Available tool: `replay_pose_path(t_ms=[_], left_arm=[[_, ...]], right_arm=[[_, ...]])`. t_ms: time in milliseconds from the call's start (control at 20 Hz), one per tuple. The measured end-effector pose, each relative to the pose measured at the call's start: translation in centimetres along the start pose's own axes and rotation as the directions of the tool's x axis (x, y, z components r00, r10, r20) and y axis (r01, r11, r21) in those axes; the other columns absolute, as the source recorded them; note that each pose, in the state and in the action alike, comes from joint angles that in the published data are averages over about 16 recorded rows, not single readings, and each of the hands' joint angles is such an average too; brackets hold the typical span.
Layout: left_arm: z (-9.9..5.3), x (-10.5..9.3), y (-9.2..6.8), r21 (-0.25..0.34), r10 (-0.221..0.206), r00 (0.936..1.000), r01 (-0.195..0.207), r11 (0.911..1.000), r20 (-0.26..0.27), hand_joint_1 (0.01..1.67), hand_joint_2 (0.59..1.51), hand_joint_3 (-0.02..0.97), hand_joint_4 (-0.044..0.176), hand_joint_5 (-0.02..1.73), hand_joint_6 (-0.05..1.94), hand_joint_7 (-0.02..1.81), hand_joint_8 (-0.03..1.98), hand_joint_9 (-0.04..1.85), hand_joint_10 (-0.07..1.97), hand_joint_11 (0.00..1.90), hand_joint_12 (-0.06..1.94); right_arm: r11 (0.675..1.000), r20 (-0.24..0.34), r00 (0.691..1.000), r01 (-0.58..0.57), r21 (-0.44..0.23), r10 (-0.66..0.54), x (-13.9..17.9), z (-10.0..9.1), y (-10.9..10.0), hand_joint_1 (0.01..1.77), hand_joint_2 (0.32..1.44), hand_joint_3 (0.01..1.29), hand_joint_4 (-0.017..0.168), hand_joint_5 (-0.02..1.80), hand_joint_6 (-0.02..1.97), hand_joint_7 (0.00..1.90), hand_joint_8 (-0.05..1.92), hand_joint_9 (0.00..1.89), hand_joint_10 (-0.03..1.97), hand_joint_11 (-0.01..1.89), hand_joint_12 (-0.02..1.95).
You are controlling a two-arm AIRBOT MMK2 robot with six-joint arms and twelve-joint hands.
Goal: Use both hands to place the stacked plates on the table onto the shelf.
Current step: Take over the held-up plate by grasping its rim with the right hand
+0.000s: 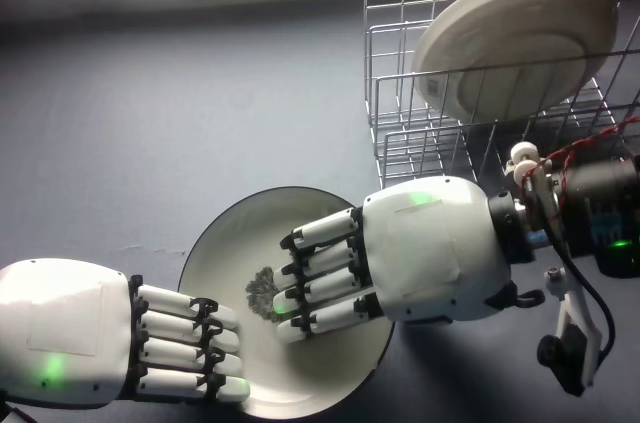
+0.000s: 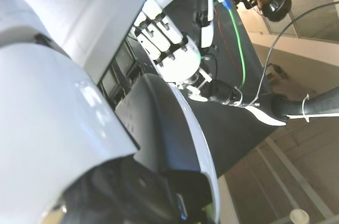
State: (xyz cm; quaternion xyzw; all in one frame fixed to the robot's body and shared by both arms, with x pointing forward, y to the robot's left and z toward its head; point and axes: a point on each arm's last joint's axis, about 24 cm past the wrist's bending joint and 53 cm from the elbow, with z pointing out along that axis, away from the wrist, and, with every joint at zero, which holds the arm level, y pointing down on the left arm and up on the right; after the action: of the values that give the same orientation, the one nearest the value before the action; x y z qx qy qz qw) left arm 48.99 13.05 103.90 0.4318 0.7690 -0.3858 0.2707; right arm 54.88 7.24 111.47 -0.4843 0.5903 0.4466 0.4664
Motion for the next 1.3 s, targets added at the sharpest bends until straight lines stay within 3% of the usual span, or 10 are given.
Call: replay_pose_path(t_ms=[550,850,1050,1300], left_arm=[[0.1,-0.2,-0.1,0.004,-0.007,1.0,0.007,1.0,0.006,0.02,1.152,0.02,-0.011,0.0,-0.03,0.09,0.02,0.05,0.01,0.02,0.01],[0.1,-0.2,-0.1,0.003,-0.011,0.9999,0.011,0.9999,0.009,0.02,1.147,0.02,-0.011,0.0,-0.03,0.09,0.02,0.05,0.01,0.02,0.01],[0.1,-0.2,-0.1,0.002,-0.016,0.9998,0.016,0.9999,0.01,0.02,1.145,0.02,-0.011,0.0,-0.03,0.09,0.02,0.05,0.01,0.02,0.01],[0.0,-0.2,0.0,0.001,-0.023,0.9996,0.023,0.9997,0.013,0.02,1.145,0.019,-0.011,0.01,-0.03,0.09,0.01,0.06,0.01,0.03,0.02]], right_arm=[[0.999,0.054,0.998,0.034,0.005,-0.034,-2.4,0.8,-1.3,1.25,1.03,0.02,0.01,0.64,0.04,0.69,0.01,0.66,0.26,0.27,1.33],[0.999,0.069,0.997,0.043,0.006,-0.043,-3.1,0.8,-1.4,1.26,1.01,0.02,0.01,0.74,0.14,0.82,0.07,0.83,0.28,0.4,1.29],[0.999,0.067,0.997,0.047,0.013,-0.048,-3.2,0.5,-1.5,1.26,1.01,0.02,0.01,0.74,0.16,0.84,0.08,0.84,0.24,0.39,1.3],[0.998,0.055,0.997,0.052,0.031,-0.053,-2.9,-0.2,-1.9,1.27,1.01,0.02,0.009,0.65,0.14,0.74,0.07,0.72,0.18,0.25,1.31]])
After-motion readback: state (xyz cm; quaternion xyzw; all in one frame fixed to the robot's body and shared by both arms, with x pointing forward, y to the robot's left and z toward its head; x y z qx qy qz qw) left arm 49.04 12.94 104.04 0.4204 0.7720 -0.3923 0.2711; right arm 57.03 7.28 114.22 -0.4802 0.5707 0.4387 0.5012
